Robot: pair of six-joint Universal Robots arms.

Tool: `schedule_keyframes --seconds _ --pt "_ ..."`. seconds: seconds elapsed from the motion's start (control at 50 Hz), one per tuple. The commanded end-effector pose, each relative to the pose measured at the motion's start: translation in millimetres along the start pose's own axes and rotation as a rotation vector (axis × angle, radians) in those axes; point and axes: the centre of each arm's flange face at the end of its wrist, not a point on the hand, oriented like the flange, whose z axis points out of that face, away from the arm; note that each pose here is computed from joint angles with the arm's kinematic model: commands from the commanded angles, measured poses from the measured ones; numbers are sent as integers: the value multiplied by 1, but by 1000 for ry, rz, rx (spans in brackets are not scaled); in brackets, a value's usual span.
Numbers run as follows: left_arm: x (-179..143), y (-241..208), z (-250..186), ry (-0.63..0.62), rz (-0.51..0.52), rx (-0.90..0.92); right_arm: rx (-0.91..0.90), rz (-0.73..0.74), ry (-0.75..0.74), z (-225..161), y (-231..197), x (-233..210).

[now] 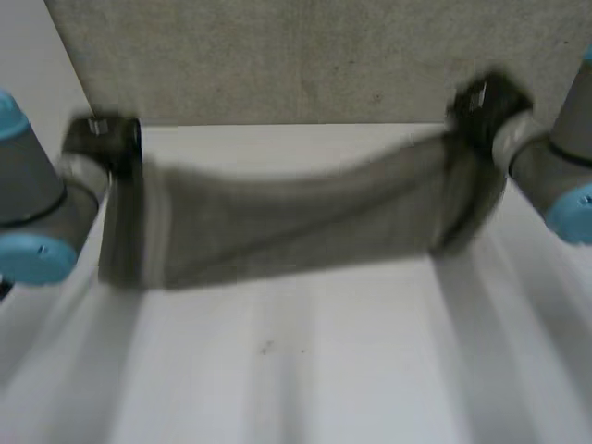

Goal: Fold the towel.

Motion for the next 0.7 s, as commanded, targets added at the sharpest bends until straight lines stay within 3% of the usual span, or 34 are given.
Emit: schedule_keyframes --seconds 0.02,0.06,0.14,0.2,0.24,0.26,0.3,0.38,0.52,0.6,0.7 --pt "-35 -137 8 -110 -244 742 517 36 634 -9 -85 101" --pt "-41 -152 -1 -116 -265 824 526 47 637 -13 -84 102" --pt "-40 -145 -8 -109 -265 784 459 64 485 -14 -67 75" --pt "-32 -115 -9 -91 -271 655 420 67 395 -16 -59 57" --pt "-28 -97 -11 -81 -270 591 361 72 210 -24 -43 23" --pt "-21 -75 -14 -68 -267 517 361 72 209 -24 -43 22" --pt "-15 -51 -20 -59 -264 439 297 80 65 -32 -26 -5" --pt "-6 8 -37 -52 -262 245 200 107 -57 -40 1 -27" --pt "-6 69 -62 -37 -257 -9 80 176 -317 -66 48 -86" --pt "-3 90 -81 -11 -250 -217 69 198 -375 -74 54 -97" --pt "-12 81 -95 -27 -255 -282 32 223 -401 -83 60 -102"
